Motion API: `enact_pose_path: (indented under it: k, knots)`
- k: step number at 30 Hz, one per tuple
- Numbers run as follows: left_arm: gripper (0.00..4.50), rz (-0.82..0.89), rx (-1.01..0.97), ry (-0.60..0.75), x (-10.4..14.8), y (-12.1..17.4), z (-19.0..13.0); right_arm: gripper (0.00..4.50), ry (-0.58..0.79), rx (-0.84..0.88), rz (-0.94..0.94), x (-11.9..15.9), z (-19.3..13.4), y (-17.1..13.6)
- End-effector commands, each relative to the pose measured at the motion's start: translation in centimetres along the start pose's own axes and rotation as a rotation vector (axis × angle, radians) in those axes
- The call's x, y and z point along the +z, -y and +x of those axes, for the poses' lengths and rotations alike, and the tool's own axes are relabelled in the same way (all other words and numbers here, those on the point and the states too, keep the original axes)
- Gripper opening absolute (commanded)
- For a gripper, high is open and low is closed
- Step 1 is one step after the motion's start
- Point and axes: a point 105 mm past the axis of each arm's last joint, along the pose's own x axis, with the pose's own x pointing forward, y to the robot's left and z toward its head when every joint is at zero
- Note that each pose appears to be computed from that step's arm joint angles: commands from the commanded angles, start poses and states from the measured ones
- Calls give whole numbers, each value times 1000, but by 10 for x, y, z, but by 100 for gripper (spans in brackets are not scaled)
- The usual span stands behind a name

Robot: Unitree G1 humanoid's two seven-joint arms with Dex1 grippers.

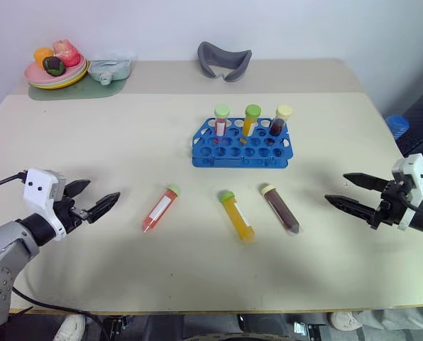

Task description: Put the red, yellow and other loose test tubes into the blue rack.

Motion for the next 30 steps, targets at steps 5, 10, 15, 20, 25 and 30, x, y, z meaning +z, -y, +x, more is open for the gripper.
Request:
enact_pose_path:
  k: [5,10,15,20,25,30]
  knots:
    - [450,28,-7,44,12,4,-2,447,-8,-19,-32,6,1,3]
    - [450,29,-61,59,16,15,4,447,-25,-32,-40,16,9,-6]
    - [450,39,-195,72,20,43,21,447,-103,-65,-77,23,18,-23]
    - [450,88,-447,70,25,96,48,447,-207,-69,-88,33,20,-48]
    - [450,152,-602,54,20,116,62,447,-361,-110,-21,29,28,-63]
    - [450,199,-691,52,14,127,73,447,-429,-178,-1,20,54,-63]
